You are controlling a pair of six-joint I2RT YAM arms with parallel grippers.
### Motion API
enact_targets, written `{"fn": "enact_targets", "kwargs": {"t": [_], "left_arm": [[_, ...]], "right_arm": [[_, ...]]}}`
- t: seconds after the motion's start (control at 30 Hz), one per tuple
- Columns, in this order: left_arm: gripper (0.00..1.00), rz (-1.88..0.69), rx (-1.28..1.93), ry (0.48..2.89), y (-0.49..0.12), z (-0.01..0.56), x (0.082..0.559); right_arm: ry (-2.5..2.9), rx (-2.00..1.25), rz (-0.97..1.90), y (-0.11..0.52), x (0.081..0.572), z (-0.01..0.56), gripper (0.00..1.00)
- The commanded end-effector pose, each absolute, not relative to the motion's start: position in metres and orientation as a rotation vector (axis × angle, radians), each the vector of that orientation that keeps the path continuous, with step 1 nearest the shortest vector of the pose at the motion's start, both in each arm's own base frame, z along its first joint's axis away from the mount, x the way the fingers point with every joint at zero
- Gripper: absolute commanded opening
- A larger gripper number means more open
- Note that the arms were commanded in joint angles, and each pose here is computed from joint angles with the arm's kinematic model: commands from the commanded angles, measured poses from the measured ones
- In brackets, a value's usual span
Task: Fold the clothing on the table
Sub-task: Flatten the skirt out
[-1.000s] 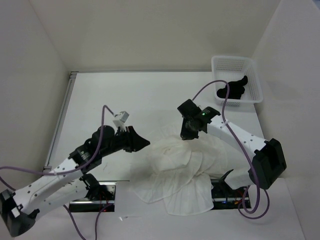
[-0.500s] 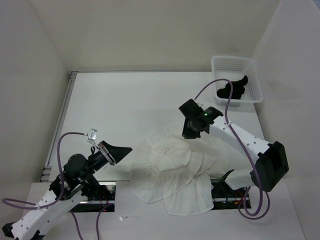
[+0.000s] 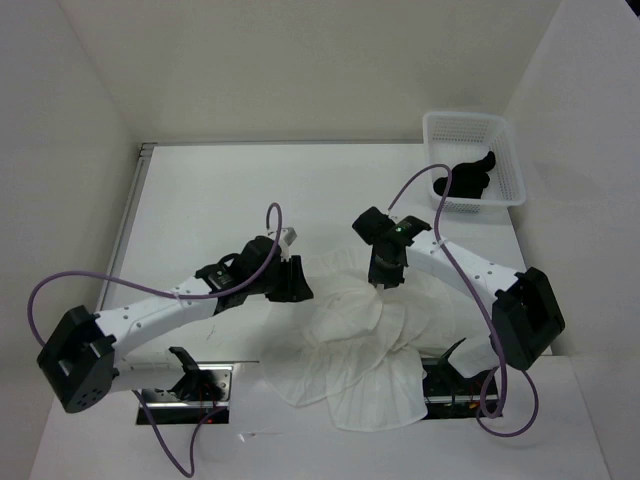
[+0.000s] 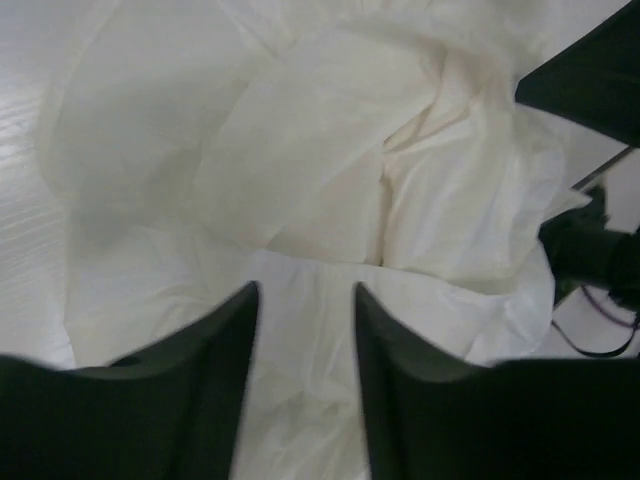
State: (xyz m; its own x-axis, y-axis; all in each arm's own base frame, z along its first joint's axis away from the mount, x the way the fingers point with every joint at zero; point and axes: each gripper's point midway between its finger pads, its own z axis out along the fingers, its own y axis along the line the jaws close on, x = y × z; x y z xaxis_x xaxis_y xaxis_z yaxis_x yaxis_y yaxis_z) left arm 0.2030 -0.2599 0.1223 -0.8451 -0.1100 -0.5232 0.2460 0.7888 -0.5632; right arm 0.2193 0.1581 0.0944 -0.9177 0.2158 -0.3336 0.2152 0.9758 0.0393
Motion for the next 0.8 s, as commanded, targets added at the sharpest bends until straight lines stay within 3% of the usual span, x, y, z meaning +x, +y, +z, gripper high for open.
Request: {"fn": "enact_targets", "kwargs": {"t": [0.0, 0.03, 0.1, 0.17, 0.2, 0.23, 0.27, 0.3, 0.37, 0.63, 0.77], "left_arm": [[0.57, -0.942, 0.237, 2.506, -0.278, 0.109, 0.192], [0.64, -0.928, 0.257, 2.538, -0.279, 0.097, 0.192], [0.67, -0.961, 0.317, 2.537, -0.286, 0.093, 0.191], [0.62, -0.967, 0.356, 2.564, -0.289, 0.081, 0.189], [0.48, -0.982, 0.383, 2.575, -0.292, 0.076, 0.186], [0.00, -0.954, 0.391, 2.617, -0.292, 0.063, 0.187], [0.00, -0.949, 0.390, 2.627, -0.295, 0.060, 0.191], [0.00, -0.922, 0.385, 2.674, -0.295, 0.048, 0.190], [0.00, -0.916, 0.411, 2.666, -0.299, 0.055, 0.195], [0.00, -0.823, 0.344, 2.170, -0.273, 0.277, 0.291], [0.00, -0.747, 0.291, 2.030, -0.244, 0.341, 0.323]], "right_arm": [[2.809, 0.313, -0.052, 0.154, 0.218, 0.078, 0.31], [2.817, 0.312, -0.063, 0.154, 0.217, 0.075, 0.41], [2.849, 0.292, -0.081, 0.154, 0.215, 0.068, 0.49], [2.884, 0.288, -0.096, 0.156, 0.212, 0.060, 0.53], [2.898, 0.274, -0.083, 0.159, 0.211, 0.057, 0.46], [2.904, 0.273, -0.092, 0.158, 0.211, 0.055, 0.34], [2.904, 0.274, -0.067, 0.162, 0.212, 0.055, 0.05], [2.898, 0.274, -0.057, 0.164, 0.214, 0.057, 0.00], [2.825, 0.267, 0.020, 0.175, 0.233, 0.081, 0.00], [2.361, 0.316, 0.178, 0.155, 0.335, 0.288, 0.00], [2.243, 0.281, 0.187, 0.153, 0.356, 0.355, 0.00]]}}
